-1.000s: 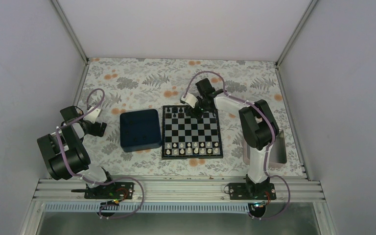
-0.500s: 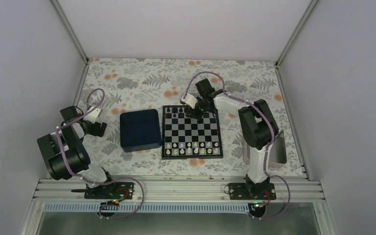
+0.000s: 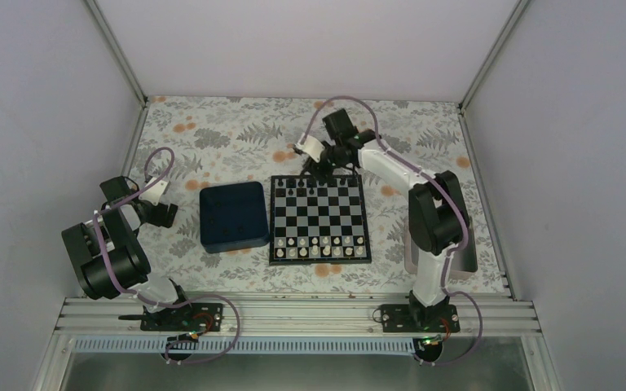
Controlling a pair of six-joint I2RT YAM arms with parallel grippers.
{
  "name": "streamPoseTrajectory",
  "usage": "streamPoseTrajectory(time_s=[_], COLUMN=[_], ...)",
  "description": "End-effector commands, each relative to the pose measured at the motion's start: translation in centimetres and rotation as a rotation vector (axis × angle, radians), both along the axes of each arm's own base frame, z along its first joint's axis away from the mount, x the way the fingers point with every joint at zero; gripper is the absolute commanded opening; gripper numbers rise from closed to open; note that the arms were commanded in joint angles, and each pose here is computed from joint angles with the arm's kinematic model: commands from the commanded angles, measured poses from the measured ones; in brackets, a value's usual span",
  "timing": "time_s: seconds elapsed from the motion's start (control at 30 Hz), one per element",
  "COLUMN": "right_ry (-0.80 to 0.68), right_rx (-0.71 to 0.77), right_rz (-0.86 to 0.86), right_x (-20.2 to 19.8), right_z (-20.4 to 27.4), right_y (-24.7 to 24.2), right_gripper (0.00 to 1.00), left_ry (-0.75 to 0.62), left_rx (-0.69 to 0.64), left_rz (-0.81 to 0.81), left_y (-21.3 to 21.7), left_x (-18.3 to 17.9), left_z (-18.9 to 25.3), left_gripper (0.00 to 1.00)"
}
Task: Set up the chess pieces on the board
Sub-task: Place the chess piece on the chessboard, then pick up the chess piece from the storage box.
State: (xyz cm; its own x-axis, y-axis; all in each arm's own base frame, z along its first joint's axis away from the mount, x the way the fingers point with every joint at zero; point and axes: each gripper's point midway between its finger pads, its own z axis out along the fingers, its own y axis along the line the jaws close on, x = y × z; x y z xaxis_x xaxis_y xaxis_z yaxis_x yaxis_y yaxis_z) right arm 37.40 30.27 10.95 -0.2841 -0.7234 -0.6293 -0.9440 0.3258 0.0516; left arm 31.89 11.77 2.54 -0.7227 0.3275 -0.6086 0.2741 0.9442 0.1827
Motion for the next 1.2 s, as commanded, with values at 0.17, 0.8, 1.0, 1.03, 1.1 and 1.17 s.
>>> streamPoseTrajectory(time_s=[0.17,0.8,1.0,1.03,1.1,1.17], right_ry=[-0.1,-0.072,-0.061,-0.062,-0.063,-0.067], right_rx=[0.087,0.167,0.182,0.185,0.186,0.187], right_rz=[0.235,0.431,0.465,0.471,0.478,0.481], right_x=[-5.5,-9.8,-10.6,-10.7,-10.7,-10.7], right_z=[7.6,-3.0,-5.0,-5.1,-5.4,-5.7], right_y=[12.3,26.1,27.2,27.3,27.4,27.4], right_gripper=[0.36,0.53,0.53,0.53,0.53,0.52], left_ry=[0.032,0.034,0.05,0.053,0.058,0.062], left_rx=[-0.038,-0.067,-0.073,-0.074,-0.075,-0.078], left_rz=[-0.024,-0.042,-0.04,-0.039,-0.04,-0.039], left_y=[-1.0,-1.6,-1.6,-1.5,-1.6,-1.5], left_x=[-1.1,-1.1,-1.2,-1.2,-1.2,-1.2], left_z=[-0.8,-1.4,-2.0,-2.1,-2.3,-2.4], left_gripper=[1.0,1.0,1.0,1.0,1.0,1.0])
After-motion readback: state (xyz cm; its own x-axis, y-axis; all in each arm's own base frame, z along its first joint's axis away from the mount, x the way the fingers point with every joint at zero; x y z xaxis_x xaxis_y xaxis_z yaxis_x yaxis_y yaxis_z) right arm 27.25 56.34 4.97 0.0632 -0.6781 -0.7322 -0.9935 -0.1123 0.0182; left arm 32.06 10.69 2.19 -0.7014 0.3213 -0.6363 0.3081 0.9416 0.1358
